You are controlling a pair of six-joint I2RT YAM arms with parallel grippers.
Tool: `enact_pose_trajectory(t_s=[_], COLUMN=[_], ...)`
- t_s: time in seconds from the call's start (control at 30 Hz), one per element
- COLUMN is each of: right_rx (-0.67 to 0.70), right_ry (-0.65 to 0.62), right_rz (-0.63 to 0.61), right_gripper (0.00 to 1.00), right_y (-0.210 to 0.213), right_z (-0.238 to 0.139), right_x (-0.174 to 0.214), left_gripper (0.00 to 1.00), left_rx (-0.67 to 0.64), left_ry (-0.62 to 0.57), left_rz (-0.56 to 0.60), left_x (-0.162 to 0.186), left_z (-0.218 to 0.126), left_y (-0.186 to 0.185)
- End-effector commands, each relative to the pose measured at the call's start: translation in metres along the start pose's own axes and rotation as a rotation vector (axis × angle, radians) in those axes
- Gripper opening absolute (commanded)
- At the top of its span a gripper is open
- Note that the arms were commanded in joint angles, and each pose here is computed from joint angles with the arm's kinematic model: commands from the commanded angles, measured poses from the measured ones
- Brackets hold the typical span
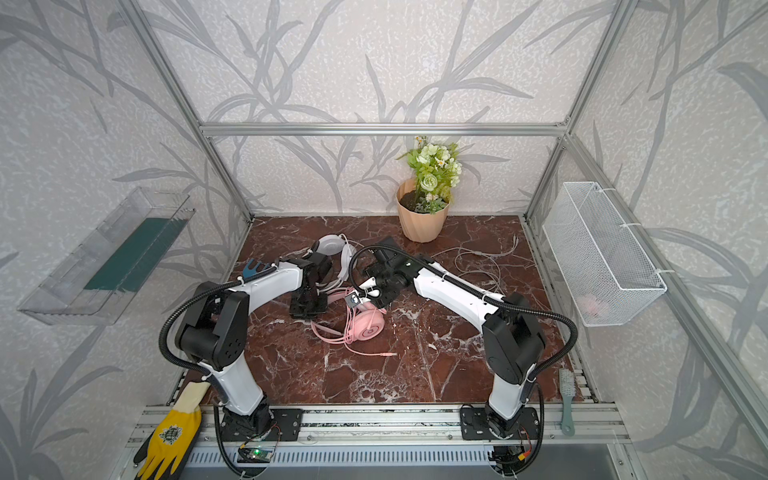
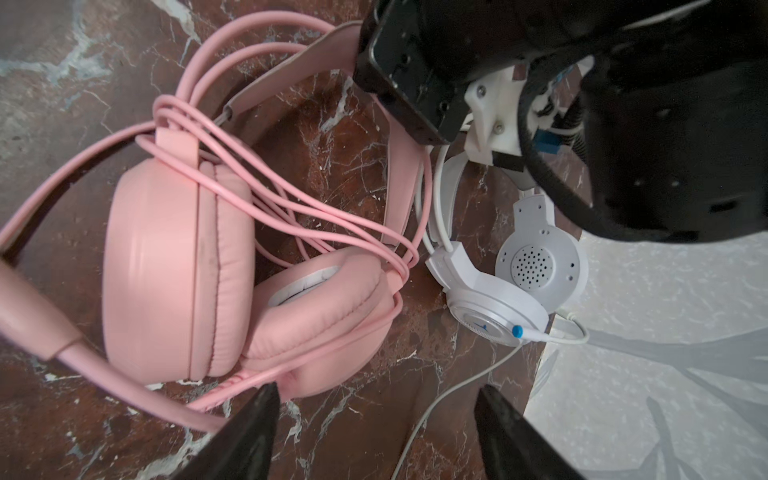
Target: Wrap the headphones
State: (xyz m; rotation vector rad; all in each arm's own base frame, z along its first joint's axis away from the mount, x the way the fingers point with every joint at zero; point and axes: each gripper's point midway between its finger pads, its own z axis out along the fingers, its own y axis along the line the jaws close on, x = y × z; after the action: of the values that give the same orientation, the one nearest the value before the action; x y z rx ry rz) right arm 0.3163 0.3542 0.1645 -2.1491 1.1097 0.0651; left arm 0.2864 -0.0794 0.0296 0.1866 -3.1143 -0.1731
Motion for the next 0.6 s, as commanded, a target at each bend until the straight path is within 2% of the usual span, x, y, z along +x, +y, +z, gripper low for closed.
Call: enact_pose_trajectory(t_s=[0.0, 0.07, 0.17, 0.3, 0.57], right_rx=[0.114, 0.174, 0.211, 0.215, 0.287], right_ry=[-0.048, -0.069, -0.094, -0.187, -0.183], right_rz=[0.1, 0.178, 0.373, 0.584, 0.747], right_gripper=[0.78, 0.78, 0.78, 0.78, 0.79], right_y=[-0.027, -0.039, -0.045, -0.027, 0.011], right_z=[-0.02, -0.036, -0.053, -0.075, -0.094], right_x=[-0.011, -0.015, -0.014, -0.016, 0.005], left_gripper=[0.0, 0.0, 0.0, 0.0, 0.0], left_rx=[-0.022, -0.029, -0.044, -0.054, -0.095], left_ry=[0.042, 0.043, 0.047, 0.045, 0.015], left_rz=[-0.021, -0.033, -0.071, -0.135, -0.159], left_x=[0.007, 0.007, 0.01, 0.015, 0.014], left_z=[0.003, 0.003, 0.004, 0.006, 0.0], left_y=[0.005, 0.006, 0.011, 0.017, 0.041])
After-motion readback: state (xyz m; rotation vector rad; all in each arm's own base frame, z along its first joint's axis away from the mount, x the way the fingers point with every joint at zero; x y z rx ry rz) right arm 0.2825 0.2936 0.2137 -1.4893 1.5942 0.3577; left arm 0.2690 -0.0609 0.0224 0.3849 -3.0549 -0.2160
